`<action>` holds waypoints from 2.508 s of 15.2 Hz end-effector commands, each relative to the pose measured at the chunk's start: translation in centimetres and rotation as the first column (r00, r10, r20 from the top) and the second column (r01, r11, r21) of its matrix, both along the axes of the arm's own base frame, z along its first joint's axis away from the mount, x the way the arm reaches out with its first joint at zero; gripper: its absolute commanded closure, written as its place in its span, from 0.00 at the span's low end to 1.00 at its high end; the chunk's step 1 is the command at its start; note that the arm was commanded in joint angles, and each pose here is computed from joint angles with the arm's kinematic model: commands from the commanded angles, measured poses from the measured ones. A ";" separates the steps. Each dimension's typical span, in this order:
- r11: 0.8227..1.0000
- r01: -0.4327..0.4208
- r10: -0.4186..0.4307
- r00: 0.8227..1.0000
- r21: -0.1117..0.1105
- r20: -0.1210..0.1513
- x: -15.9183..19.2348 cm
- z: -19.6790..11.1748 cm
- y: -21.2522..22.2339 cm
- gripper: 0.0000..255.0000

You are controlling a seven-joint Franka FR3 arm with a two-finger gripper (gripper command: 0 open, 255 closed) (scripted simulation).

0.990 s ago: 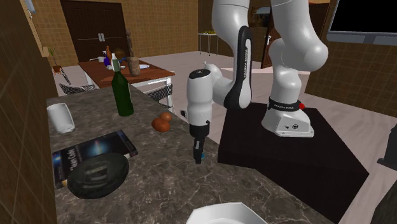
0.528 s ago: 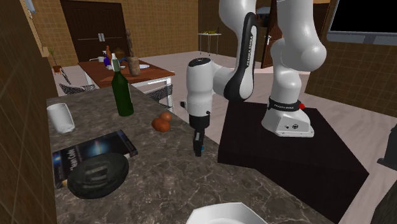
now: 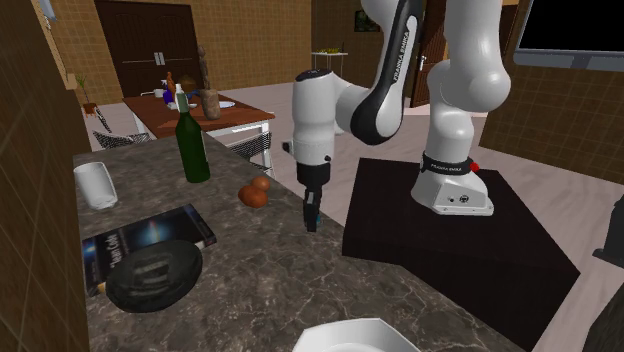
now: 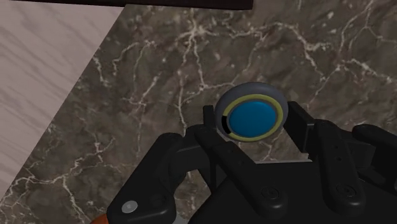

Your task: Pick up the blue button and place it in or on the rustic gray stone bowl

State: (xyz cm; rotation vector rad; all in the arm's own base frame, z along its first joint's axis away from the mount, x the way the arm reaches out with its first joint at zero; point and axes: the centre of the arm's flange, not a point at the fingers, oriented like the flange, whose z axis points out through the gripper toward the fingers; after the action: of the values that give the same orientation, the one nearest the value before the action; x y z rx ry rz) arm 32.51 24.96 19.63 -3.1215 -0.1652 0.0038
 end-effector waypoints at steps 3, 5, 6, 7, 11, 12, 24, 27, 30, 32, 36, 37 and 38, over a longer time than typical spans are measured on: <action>1.000 0.000 0.000 1.000 0.000 -0.001 0.0 2.1 0.0 1.00; 1.000 0.000 0.000 1.000 0.000 -0.001 0.0 3.1 0.0 1.00; 1.000 0.000 0.000 1.000 0.000 -0.001 0.0 3.7 0.0 1.00; 1.000 0.000 0.000 1.000 0.000 -0.001 0.0 4.2 0.0 1.00; 1.000 0.000 0.000 1.000 0.000 -0.001 0.0 6.0 0.0 1.00; 1.000 0.000 0.000 1.000 0.000 -0.001 1.0 6.0 0.8 1.00; 1.000 0.000 0.000 1.000 0.000 -0.001 14.0 5.8 9.8 1.00; 1.000 0.000 0.000 1.000 0.000 -0.001 17.3 5.7 12.1 1.00; 1.000 0.000 0.000 1.000 0.000 -0.001 20.6 5.7 14.4 1.00; 1.000 0.000 0.000 1.000 0.000 -0.001 22.7 5.6 15.9 1.00; 1.000 0.000 0.000 1.000 0.000 -0.001 27.1 5.6 18.9 1.00; 1.000 0.000 0.000 1.000 0.000 -0.001 28.1 5.6 19.6 1.00; 1.000 0.000 0.000 1.000 0.000 -0.001 29.1 5.5 20.3 1.00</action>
State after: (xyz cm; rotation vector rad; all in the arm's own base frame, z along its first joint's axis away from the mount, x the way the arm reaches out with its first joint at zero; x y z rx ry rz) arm 60.74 44.65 25.08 -3.1206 -0.1665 0.0040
